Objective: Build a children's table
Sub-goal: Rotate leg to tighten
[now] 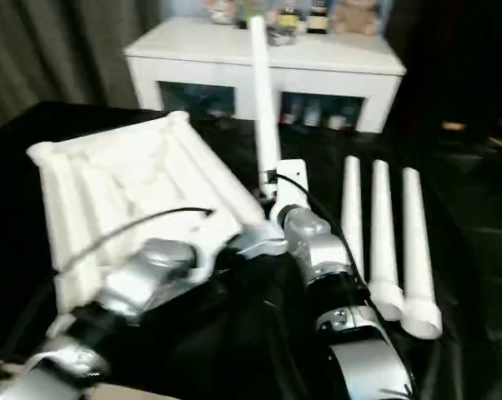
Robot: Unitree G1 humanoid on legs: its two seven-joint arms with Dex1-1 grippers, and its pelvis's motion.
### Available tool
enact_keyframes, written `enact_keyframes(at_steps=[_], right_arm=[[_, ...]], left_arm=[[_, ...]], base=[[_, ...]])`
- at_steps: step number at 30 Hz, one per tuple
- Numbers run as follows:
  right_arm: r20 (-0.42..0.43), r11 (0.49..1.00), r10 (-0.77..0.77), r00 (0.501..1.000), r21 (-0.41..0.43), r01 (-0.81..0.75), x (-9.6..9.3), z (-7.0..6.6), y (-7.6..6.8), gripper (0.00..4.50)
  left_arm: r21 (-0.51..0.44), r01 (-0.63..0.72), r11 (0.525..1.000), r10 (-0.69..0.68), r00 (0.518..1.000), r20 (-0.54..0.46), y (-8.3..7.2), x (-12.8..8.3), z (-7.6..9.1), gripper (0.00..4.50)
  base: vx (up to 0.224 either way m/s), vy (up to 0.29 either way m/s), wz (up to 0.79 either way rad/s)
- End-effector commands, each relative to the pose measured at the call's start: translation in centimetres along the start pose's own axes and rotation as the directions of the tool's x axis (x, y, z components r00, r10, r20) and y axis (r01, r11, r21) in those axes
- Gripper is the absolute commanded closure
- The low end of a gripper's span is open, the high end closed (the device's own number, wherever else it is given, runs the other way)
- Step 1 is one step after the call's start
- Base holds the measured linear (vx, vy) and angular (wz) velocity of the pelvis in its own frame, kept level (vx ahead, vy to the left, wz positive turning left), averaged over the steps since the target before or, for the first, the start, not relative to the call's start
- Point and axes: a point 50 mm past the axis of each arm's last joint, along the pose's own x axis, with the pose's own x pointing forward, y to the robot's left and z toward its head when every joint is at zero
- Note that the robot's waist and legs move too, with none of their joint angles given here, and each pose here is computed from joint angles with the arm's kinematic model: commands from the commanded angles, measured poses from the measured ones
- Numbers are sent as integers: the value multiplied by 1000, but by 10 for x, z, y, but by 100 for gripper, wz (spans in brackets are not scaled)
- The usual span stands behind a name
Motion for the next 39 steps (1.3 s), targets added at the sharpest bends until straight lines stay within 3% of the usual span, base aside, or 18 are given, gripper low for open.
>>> enact_keyframes(at_steps=[1,4,7,9,11,12,16,17,21,22,25,26,29,31,34,35,36,39], right_arm=[[-64,981,107,992,171,-95,-5,-30,9,265],[89,945,223,971,226,-237,-8,-6,7,265],[151,921,283,947,232,-312,-12,5,3,265],[290,824,446,847,237,-515,-27,29,-9,265],[309,803,481,821,221,-554,-31,34,-12,265],[333,770,532,779,194,-608,-38,40,-15,265],[359,741,580,732,142,-656,-45,49,-17,265],[375,722,600,706,124,-680,-48,54,-17,265],[390,701,632,670,80,-708,-50,60,-14,265],[387,694,653,651,40,-719,-51,62,-10,265],[385,686,665,639,23,-728,-51,63,-7,265],[360,673,696,621,-28,-739,-54,64,-1,265],[300,678,719,627,-107,-727,-53,60,10,265],[284,683,718,635,-119,-720,-52,58,12,265],[234,707,705,670,-147,-692,-47,49,17,265],[211,725,688,695,-153,-671,-43,43,19,265],[205,731,682,702,-155,-665,-42,42,19,265],[188,757,653,734,-165,-632,-41,40,16,265]], left_arm=[[42,-130,991,130,992,-5,24,-14,-15,450],[129,-65,990,60,997,40,30,-30,-17,450],[161,-14,987,3,998,63,30,-37,-19,450],[262,134,956,-160,984,80,23,-57,-26,450],[266,129,955,-158,983,91,24,-60,-26,450],[199,149,969,-178,975,137,27,-66,-23,422],[99,182,978,-202,943,265,32,-77,-9,388],[67,180,981,-192,918,346,38,-85,0,373],[12,122,993,-113,877,466,58,-98,16,336],[-37,7,999,13,869,495,79,-104,27,336],[-71,-74,995,100,865,492,92,-106,33,305],[-148,-254,956,294,839,457,116,-108,48,299],[-212,-405,889,457,792,404,131,-103,72,281],[-213,-415,884,467,790,397,131,-100,78,270],[-150,-362,920,391,816,427,118,-85,102,256],[-69,-243,968,244,832,499,93,-70,129,243],[-40,-168,985,163,828,536,78,-66,142,227],[-48,-43,998,63,787,614,56,-66,165,205]], base=[[0,0,0],[0,0,0],[0,0,0],[0,0,0],[30,-1,1],[0,0,0],[0,0,0],[0,0,0],[0,0,0],[0,0,0],[-58,-1,2],[0,0,0],[0,0,0],[0,0,0],[0,0,0],[0,0,0],[0,0,0],[0,0,0]])
